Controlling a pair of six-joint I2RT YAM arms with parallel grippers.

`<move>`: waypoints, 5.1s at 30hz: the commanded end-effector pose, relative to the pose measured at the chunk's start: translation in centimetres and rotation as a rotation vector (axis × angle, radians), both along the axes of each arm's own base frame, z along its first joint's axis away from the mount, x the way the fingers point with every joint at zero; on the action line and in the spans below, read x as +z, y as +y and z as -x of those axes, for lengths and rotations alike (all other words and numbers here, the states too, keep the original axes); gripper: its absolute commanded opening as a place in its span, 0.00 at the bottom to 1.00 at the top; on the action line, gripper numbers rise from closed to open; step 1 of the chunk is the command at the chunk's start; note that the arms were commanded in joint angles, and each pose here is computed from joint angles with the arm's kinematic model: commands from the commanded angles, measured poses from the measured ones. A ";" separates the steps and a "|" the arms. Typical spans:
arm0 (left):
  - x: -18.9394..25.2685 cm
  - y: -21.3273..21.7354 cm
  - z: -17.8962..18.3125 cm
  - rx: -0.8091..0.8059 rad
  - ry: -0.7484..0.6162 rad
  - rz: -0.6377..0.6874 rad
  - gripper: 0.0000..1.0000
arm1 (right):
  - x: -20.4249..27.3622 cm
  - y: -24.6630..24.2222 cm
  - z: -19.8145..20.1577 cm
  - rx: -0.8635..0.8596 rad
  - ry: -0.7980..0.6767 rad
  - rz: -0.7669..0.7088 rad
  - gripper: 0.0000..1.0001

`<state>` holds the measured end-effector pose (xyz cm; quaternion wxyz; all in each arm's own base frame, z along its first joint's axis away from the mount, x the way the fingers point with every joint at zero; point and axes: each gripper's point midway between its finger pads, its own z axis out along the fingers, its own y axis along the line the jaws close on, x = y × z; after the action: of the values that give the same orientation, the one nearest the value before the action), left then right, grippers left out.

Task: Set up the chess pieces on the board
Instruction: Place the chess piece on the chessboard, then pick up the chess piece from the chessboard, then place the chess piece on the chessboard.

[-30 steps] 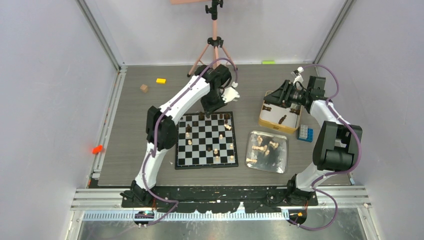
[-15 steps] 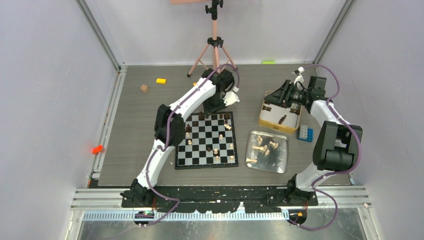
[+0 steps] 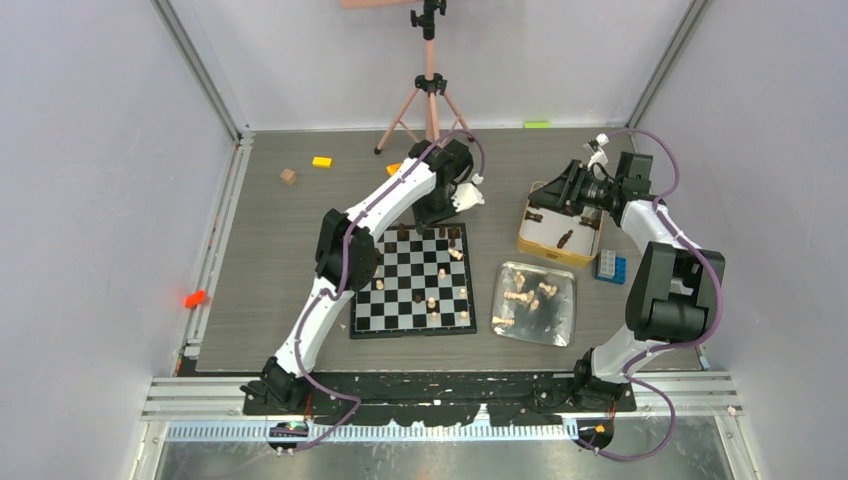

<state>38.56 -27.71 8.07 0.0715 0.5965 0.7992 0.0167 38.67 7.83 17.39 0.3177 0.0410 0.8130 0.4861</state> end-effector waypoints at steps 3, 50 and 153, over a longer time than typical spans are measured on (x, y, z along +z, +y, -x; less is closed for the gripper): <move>0.4 -1.9 -0.6 -0.040 -0.029 0.053 0.04 | 0.8 -0.1 -0.4 0.007 -0.046 0.002 0.49; 7.3 -0.9 0.3 0.022 -0.253 0.201 0.58 | 0.5 -0.2 -0.3 0.017 -0.044 0.012 0.49; -1.6 -3.4 2.2 0.128 -0.026 0.382 0.00 | -0.2 -0.2 -0.1 0.025 -0.023 0.016 0.47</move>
<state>35.24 -30.01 5.57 0.1693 0.5282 0.8237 -0.1173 38.31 7.86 16.08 0.3004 0.0417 0.8197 0.4860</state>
